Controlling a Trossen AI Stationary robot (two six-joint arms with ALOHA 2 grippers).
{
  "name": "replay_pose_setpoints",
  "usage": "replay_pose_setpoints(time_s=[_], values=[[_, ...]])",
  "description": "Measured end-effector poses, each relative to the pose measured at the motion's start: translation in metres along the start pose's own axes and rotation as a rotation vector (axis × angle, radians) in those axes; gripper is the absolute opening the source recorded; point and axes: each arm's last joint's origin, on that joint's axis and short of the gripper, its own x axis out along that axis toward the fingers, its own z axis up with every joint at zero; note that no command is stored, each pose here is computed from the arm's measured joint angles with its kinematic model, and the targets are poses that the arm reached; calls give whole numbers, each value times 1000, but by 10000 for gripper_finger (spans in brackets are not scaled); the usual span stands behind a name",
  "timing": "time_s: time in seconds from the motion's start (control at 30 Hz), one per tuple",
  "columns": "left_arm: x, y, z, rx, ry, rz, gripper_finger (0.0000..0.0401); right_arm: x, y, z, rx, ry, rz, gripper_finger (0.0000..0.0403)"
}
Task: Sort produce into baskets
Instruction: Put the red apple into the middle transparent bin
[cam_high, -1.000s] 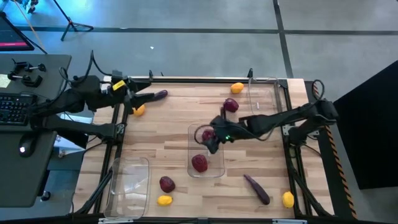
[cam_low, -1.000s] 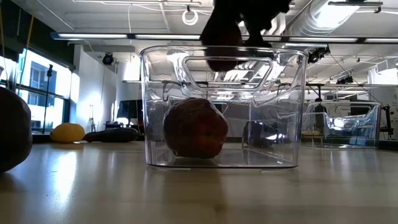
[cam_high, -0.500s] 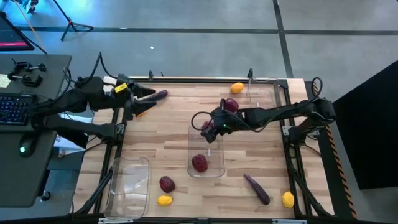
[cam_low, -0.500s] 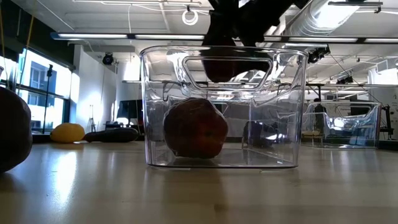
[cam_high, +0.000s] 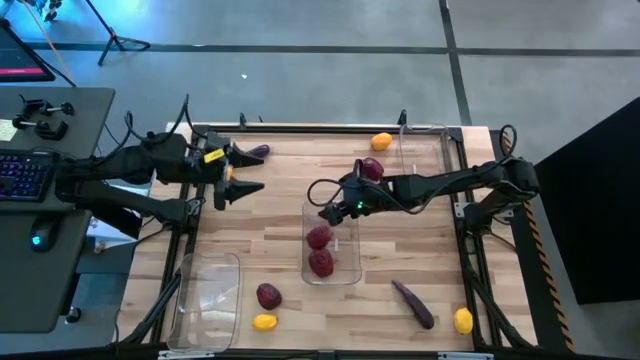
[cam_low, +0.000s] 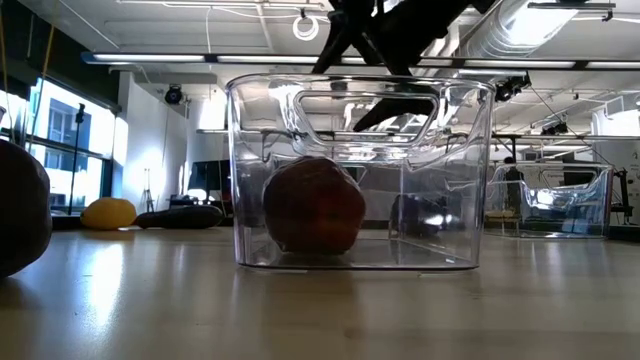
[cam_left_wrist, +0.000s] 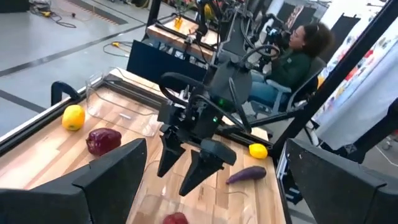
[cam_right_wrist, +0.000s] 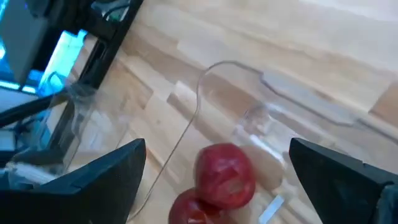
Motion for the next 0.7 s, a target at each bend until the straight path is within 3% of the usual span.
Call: replay_pose_setpoints(time_s=[0.1, 0.2, 0.27, 0.37, 0.43, 0.57, 0.7], values=[[9, -3, -3, -23, 32, -13, 372, -9, 1, 6, -33, 68, 76, 385], [27, -8, -10, -43, 112, -62, 372, -38, 11, 2, -209, -7, 109, 385], [42, -15, -15, -63, 198, -60, 372, -65, 14, -6, -281, -46, 79, 385], [65, -30, -21, -54, 372, -15, 372, -103, 7, -20, -276, -102, -41, 385], [79, -42, -30, -16, 508, 42, 372, -125, 2, -33, -261, -141, -115, 385], [104, -65, -66, 113, 828, 128, 372, -151, -2, -59, -264, -144, -141, 385], [113, -96, -109, 242, 1035, 8, 372, -156, 1, -78, -344, -118, -140, 385]])
